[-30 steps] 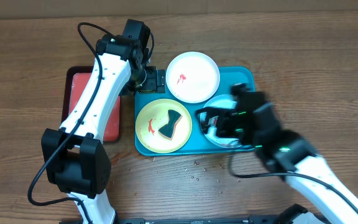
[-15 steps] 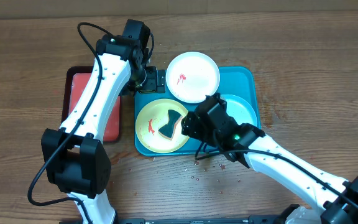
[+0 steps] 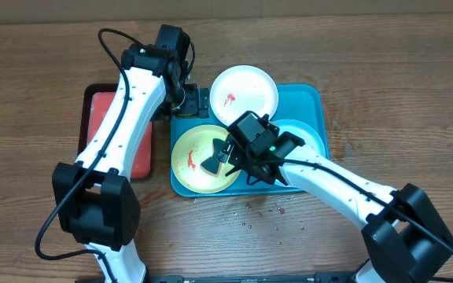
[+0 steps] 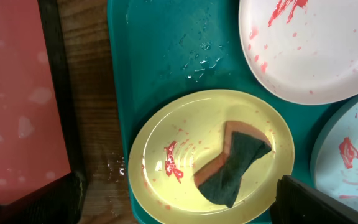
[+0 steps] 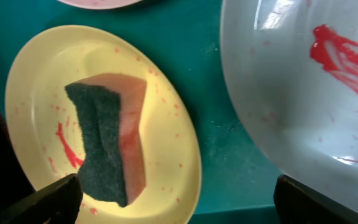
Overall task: Clean dirty plates on tray and stack at the side
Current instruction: 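Grasp the yellow plate rim with the right gripper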
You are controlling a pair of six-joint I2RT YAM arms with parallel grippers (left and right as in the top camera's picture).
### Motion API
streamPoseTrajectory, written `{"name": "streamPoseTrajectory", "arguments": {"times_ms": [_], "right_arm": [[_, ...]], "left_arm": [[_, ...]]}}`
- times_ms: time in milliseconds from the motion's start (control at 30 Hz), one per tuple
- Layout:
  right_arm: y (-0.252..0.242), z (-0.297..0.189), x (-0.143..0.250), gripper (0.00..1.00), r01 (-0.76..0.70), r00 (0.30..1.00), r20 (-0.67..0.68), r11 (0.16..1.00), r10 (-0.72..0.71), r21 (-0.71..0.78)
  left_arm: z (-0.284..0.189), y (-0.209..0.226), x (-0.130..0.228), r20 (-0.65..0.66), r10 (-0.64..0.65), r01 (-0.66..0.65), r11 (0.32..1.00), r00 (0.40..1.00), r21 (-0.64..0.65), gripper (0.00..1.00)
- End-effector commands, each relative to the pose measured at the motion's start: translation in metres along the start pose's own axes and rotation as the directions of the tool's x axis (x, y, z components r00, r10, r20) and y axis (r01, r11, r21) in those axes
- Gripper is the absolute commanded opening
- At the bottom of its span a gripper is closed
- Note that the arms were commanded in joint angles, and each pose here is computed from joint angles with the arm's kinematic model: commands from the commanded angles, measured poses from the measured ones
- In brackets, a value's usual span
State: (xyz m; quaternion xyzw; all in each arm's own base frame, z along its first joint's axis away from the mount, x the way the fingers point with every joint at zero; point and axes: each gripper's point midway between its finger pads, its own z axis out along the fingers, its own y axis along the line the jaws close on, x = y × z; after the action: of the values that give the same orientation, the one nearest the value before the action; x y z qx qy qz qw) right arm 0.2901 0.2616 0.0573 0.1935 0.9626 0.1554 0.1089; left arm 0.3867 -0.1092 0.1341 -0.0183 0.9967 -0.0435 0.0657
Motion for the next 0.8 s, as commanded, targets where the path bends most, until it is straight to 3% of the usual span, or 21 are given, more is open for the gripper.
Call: {"name": "streamPoseTrajectory", "arguments": {"times_ms": [0, 67, 100, 333, 600, 767], "right_arm": [[0.012, -0.007, -0.005, 0.88, -0.005, 1.000, 0.028, 1.000, 0.006, -0.028], [0.008, -0.005, -0.003, 0.73, -0.014, 1.000, 0.022, 1.000, 0.014, -0.019], [0.006, -0.003, -0.002, 0.70, -0.018, 1.000, 0.017, 1.000, 0.018, -0.014], [-0.011, 0.014, 0.008, 0.61, -0.062, 0.998, -0.007, 0.997, 0.062, 0.041], [-0.006, 0.038, 0.011, 0.60, -0.033, 0.999, -0.033, 0.999, 0.034, 0.023], [-0.009, 0.039, 0.010, 0.52, -0.032, 0.999, -0.025, 0.999, 0.033, 0.037]], "left_arm": [[-0.002, 0.001, 0.001, 0.002, 0.003, -0.003, 1.000, 1.000, -0.007, 1.00], [-0.002, 0.001, 0.000, 0.005, 0.003, -0.003, 1.000, 1.000, -0.006, 1.00], [-0.002, 0.001, 0.000, 0.007, 0.003, -0.003, 1.000, 1.000, -0.005, 1.00], [-0.002, -0.002, 0.000, 0.007, 0.006, -0.006, 1.000, 1.000, 0.006, 1.00], [-0.002, -0.009, 0.001, -0.001, 0.009, -0.009, 0.999, 1.000, 0.041, 1.00], [0.002, -0.017, 0.008, -0.026, 0.068, -0.065, 0.994, 0.997, 0.084, 0.95]]}}
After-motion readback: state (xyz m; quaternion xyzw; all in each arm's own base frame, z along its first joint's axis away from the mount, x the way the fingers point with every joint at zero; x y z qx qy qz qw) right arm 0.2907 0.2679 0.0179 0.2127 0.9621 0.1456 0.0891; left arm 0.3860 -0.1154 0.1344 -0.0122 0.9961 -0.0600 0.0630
